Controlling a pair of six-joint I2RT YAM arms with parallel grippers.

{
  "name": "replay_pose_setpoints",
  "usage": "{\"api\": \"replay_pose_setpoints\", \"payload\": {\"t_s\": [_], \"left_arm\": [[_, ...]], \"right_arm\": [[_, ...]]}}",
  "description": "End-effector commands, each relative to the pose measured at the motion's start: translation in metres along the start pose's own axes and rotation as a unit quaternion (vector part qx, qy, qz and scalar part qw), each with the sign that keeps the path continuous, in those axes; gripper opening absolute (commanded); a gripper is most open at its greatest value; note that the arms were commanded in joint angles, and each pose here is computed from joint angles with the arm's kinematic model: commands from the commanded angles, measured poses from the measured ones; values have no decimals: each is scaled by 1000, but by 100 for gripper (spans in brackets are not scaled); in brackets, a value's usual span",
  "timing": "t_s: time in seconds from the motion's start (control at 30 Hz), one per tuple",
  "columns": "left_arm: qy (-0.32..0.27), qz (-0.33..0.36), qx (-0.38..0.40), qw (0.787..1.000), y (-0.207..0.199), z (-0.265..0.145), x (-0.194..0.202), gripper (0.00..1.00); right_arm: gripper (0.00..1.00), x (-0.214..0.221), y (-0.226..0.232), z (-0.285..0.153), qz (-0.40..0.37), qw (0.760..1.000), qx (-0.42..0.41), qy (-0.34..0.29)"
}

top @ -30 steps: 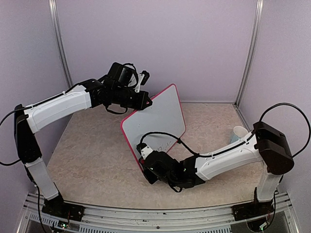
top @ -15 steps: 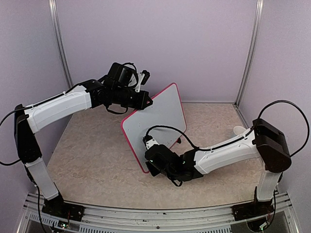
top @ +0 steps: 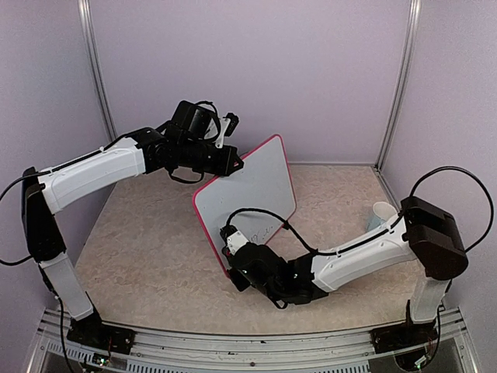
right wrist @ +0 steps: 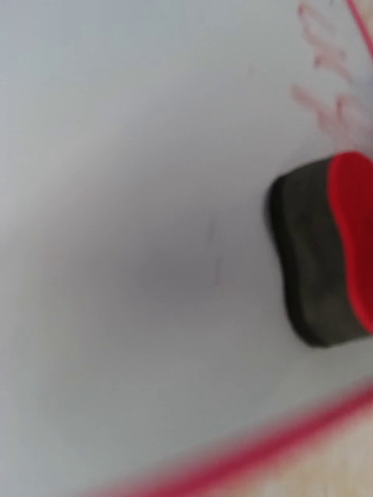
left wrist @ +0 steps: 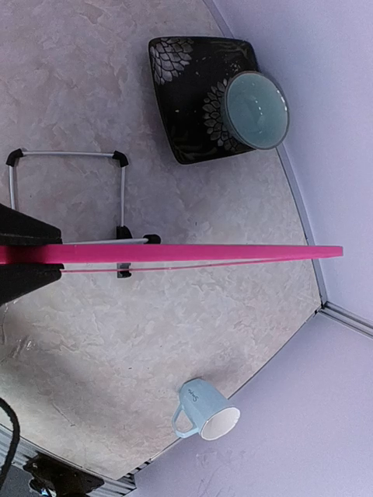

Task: Erase the whiteboard
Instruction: Erase the whiteboard at the center of the board.

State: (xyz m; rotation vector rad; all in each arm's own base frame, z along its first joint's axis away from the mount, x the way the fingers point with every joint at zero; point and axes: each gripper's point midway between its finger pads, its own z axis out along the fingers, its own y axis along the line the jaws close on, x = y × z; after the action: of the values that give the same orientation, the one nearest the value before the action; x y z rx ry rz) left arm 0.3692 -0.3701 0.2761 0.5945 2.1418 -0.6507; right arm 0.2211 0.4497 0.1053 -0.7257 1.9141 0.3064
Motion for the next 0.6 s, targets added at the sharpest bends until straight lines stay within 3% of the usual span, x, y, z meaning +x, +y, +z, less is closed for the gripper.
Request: {"api": "replay_pose_setpoints", "payload": {"t_s": [0.0, 0.2, 0.57], "left_arm": [[91, -17, 3, 996, -7, 15, 58, 0], [91, -18, 6, 996, -8, 15, 59, 0], [91, -17, 10, 996, -10, 14, 60, 0]], "right_arm": [[19, -39, 43, -11, 17, 995, -67, -66], [19, -48, 36, -9, 11, 997, -31, -67], [18, -30, -41, 23, 77, 997, 19, -18]]}}
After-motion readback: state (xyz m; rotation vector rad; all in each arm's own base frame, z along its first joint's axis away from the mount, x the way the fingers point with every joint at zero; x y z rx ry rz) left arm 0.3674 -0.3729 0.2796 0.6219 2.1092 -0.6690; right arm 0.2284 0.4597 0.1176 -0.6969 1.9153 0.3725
